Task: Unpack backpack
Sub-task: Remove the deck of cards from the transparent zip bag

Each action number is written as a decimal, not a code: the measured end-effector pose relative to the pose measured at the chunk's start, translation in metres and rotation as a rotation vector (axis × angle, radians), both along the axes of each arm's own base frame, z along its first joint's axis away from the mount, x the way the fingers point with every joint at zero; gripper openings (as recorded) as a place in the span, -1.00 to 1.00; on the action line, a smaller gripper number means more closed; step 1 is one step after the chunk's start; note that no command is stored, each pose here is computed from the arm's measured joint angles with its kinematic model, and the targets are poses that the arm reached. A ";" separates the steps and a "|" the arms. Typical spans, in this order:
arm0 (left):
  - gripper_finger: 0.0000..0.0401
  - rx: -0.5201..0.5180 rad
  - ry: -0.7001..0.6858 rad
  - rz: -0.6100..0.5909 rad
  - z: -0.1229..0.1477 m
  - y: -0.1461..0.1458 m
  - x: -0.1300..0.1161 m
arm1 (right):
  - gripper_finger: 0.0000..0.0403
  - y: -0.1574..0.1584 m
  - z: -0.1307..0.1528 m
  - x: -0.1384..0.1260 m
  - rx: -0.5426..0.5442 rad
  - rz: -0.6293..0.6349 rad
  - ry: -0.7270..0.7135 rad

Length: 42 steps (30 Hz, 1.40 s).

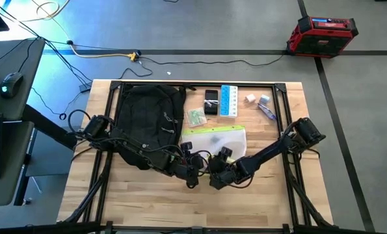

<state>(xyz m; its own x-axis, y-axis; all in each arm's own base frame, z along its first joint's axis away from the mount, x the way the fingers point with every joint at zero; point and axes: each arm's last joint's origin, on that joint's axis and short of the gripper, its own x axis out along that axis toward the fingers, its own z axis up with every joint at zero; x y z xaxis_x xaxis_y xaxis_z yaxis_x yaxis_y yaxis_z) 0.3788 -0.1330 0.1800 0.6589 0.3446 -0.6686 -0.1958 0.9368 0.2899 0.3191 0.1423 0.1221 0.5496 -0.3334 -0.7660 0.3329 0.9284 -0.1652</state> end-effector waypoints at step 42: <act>-1.00 0.003 0.005 -0.003 0.000 0.000 0.000 | 0.79 0.023 0.057 0.013 0.200 0.004 0.185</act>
